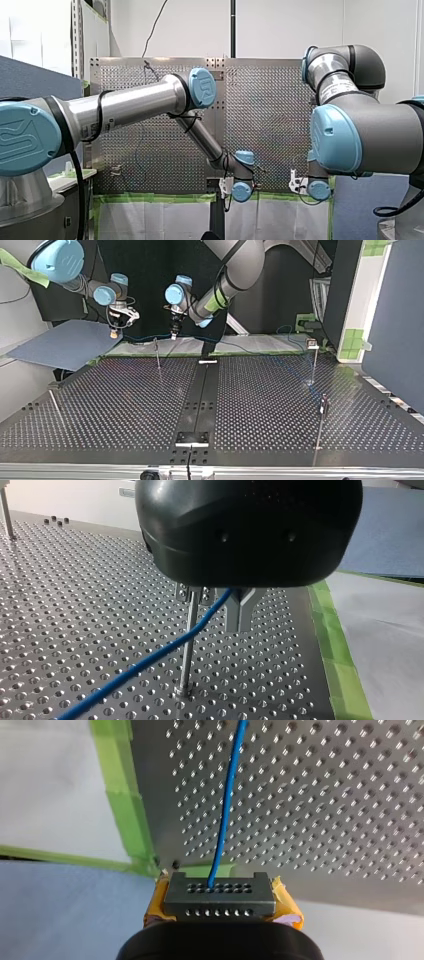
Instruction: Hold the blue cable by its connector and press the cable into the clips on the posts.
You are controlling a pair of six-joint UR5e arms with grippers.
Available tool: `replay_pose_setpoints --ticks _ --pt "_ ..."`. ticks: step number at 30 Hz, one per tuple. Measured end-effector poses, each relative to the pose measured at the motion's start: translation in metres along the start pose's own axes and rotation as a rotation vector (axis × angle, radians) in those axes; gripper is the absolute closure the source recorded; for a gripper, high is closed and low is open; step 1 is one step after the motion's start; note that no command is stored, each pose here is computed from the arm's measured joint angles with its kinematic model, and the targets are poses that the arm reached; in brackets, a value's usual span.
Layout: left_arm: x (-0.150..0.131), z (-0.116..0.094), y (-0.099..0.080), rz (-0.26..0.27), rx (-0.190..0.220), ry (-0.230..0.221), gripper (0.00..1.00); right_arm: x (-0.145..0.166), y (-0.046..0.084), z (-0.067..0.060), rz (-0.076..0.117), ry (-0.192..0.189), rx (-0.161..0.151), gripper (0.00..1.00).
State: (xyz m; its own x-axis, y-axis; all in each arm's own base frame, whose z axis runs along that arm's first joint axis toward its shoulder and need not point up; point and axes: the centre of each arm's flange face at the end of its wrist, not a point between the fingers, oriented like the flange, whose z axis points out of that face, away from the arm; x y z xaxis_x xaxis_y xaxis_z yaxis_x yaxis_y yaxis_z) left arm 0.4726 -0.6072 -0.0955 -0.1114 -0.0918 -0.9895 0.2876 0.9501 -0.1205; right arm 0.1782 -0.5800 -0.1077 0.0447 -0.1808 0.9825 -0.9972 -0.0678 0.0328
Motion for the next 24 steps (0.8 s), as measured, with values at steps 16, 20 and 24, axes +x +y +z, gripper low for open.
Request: replay_pose_setpoints --ticks 16,20,24 --pt "0.003 -0.010 0.000 0.064 -0.039 0.046 1.00 0.023 -0.010 -0.004 -0.020 0.024 0.072 1.00" --pt "0.004 -0.013 -0.002 0.069 -0.048 0.048 1.00 0.021 -0.009 -0.007 -0.020 0.021 0.069 1.00" --pt "0.001 -0.014 -0.004 0.068 -0.050 0.046 1.00 0.023 -0.005 -0.009 -0.019 0.027 0.059 1.00"
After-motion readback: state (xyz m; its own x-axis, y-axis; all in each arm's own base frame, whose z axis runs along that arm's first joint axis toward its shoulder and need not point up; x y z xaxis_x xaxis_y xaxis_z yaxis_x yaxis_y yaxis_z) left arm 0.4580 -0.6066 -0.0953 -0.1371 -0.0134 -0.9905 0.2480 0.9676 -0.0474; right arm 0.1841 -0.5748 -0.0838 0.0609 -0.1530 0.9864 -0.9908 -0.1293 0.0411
